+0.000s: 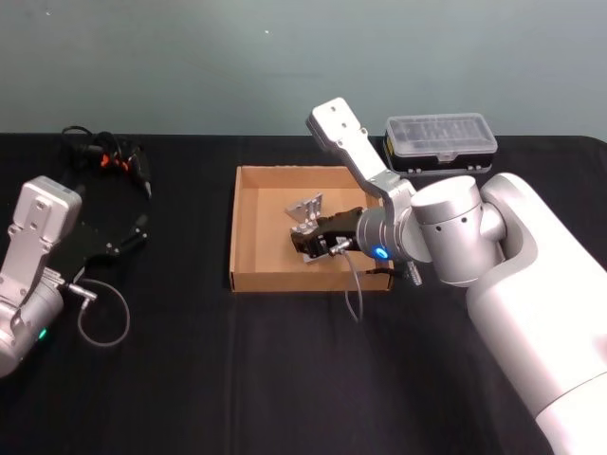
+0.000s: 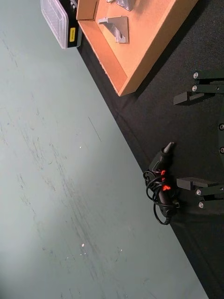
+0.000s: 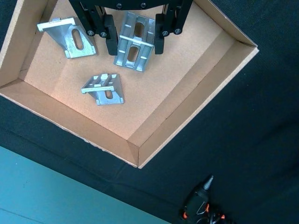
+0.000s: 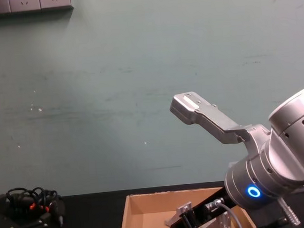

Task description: Use one hand to pick up the angle iron from the table and place it into the box.

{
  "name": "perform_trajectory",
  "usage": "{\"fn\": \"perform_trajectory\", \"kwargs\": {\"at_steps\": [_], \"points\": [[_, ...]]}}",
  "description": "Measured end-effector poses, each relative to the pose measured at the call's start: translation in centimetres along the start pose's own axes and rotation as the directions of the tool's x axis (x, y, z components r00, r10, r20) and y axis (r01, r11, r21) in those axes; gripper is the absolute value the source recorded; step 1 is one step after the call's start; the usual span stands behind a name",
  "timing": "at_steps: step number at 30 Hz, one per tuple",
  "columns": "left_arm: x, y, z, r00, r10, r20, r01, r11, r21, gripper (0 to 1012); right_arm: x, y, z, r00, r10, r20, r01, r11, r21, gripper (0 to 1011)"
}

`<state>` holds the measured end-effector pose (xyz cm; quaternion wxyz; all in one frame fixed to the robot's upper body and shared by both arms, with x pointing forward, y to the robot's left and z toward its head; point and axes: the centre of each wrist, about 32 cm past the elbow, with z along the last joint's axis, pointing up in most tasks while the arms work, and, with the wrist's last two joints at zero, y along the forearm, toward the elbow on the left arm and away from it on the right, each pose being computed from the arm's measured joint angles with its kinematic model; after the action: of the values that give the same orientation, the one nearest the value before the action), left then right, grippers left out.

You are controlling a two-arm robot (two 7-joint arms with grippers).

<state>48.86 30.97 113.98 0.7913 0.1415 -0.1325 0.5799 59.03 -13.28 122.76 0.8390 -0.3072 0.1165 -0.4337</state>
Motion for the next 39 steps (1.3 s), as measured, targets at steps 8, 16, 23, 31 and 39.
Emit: {"fn": "perform_trajectory", "kwargs": {"at_steps": [8,16,23,31,39], "points": [[0.0,0.0,0.0,1.0,0.0,0.0,0.0,1.0,0.0,1011,0.0,0.0,0.0,1.0,0.001,0.001,-0.001,1.0,0.001,700],[0.0,0.0,0.0,1.0,0.0,0.0,0.0,1.0,0.0,1011,0.0,-0.1,0.0,1.0,0.002,0.001,-0.002,1.0,0.001,899],[0.0,0.0,0.0,1.0,0.0,0.0,0.0,1.0,0.0,1011,-0.1,-0.2,0.0,1.0,0.002,0.005,-0.002,1.0,0.006,1000],[0.0,0.0,0.0,1.0,0.0,0.0,0.0,1.0,0.0,1011,-0.3,-1.4,-0.9,0.999,-0.012,0.04,0.008,0.995,0.099,1000],[0.0,0.0,0.0,1.0,0.0,0.0,0.0,1.0,0.0,1011,-0.7,-3.3,-2.3,0.996,-0.051,0.077,0.033,0.976,0.214,1000]]}}
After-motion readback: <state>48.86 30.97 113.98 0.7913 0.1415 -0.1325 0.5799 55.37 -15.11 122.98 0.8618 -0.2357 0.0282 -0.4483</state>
